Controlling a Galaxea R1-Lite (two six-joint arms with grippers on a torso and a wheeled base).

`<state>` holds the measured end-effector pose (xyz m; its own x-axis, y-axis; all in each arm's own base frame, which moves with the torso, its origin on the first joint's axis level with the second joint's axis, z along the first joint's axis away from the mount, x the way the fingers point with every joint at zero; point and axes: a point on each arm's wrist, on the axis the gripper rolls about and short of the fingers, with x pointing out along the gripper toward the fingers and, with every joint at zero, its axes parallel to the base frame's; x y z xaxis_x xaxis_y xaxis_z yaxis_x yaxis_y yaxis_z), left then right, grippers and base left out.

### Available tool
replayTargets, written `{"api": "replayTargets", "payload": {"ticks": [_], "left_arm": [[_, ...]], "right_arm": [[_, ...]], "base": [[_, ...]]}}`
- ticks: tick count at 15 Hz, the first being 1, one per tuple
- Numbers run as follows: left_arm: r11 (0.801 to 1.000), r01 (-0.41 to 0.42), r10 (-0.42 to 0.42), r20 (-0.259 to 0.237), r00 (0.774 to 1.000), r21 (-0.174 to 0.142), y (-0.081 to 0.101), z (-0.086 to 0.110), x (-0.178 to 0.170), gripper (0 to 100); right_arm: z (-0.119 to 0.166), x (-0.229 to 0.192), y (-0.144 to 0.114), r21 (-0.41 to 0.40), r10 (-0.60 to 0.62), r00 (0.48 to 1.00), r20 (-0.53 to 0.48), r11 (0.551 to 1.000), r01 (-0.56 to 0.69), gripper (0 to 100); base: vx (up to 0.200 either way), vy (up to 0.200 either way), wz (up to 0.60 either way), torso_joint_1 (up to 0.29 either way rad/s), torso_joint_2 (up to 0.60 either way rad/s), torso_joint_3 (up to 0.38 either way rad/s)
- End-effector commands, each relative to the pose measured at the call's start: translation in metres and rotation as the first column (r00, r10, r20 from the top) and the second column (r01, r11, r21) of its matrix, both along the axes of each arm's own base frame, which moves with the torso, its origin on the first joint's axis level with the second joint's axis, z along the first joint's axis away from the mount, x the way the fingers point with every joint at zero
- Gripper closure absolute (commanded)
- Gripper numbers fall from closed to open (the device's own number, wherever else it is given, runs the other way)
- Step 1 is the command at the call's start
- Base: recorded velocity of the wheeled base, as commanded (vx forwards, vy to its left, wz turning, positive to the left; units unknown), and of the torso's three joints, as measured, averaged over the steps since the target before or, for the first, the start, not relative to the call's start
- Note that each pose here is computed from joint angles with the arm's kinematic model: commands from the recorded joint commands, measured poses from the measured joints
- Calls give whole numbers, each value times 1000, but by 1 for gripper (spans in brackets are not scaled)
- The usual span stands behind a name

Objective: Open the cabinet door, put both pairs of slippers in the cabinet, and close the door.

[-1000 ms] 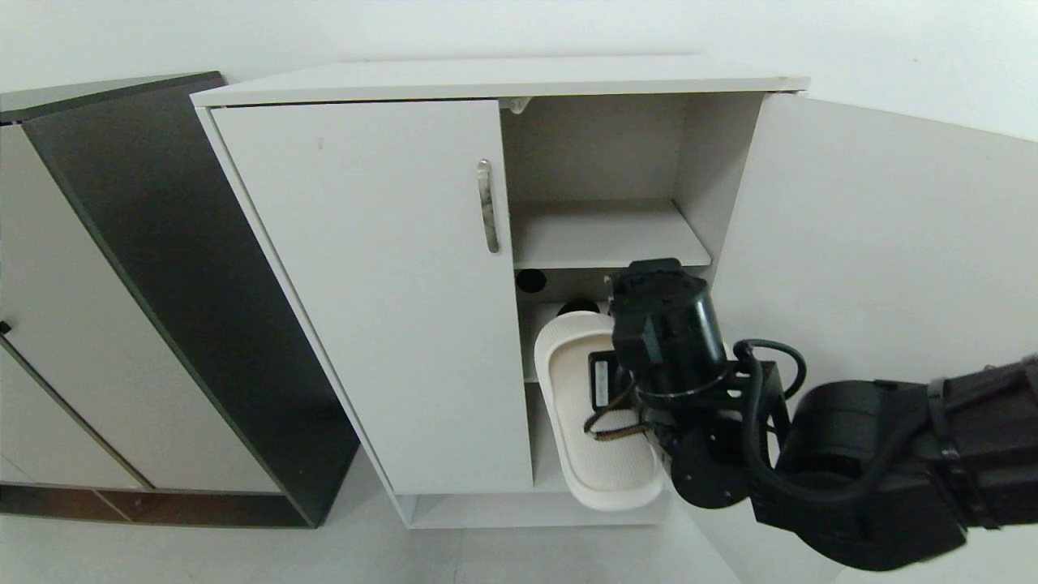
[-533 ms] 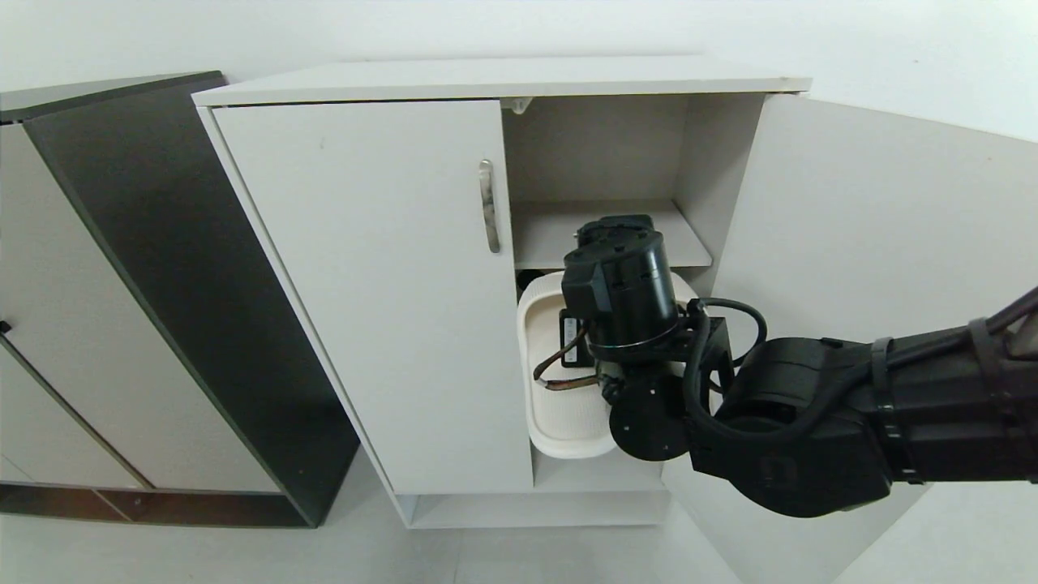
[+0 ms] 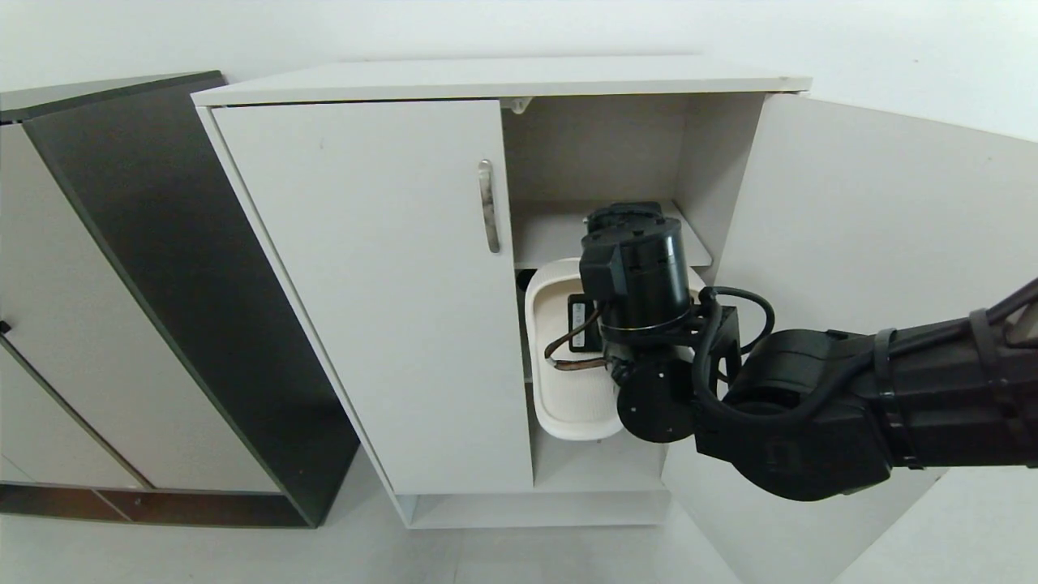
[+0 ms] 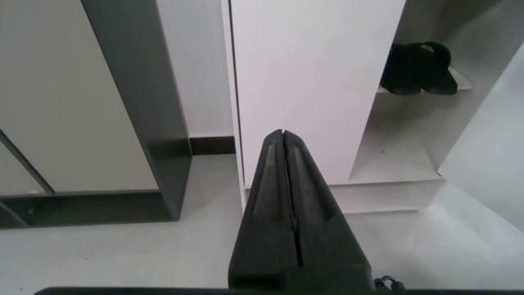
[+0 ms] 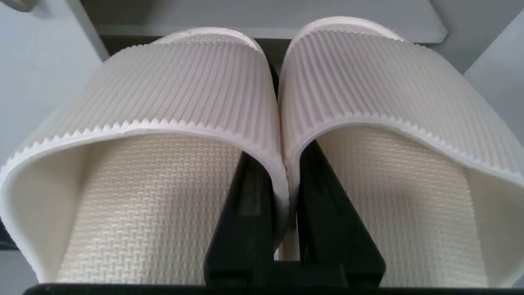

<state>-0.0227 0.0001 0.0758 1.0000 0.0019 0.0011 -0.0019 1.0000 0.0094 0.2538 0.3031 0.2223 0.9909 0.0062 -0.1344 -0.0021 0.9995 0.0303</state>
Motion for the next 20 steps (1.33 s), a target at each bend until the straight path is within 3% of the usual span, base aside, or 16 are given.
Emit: {"api": "replayTargets", "payload": {"ticks": [1,14,20], "left_arm": [[1000,0,0,-1,1000,0,0,0,0,100],[1000,0,0,-1,1000,0,0,0,0,100],[1000,-1,1,-1,1000,0,0,0,0,100]], "right_arm": [[2,4,-5,5,-15,1000,4,1000,15,100],[5,13,-10,29,1,1000,19,1000,-1,100],[0,11,-12,0,31,1000,-2,1000,-31,100]], "base": [[200,0,0,2,7,2],[200,0,0,3,2,2],[0,0,0,0,0,0]]}}
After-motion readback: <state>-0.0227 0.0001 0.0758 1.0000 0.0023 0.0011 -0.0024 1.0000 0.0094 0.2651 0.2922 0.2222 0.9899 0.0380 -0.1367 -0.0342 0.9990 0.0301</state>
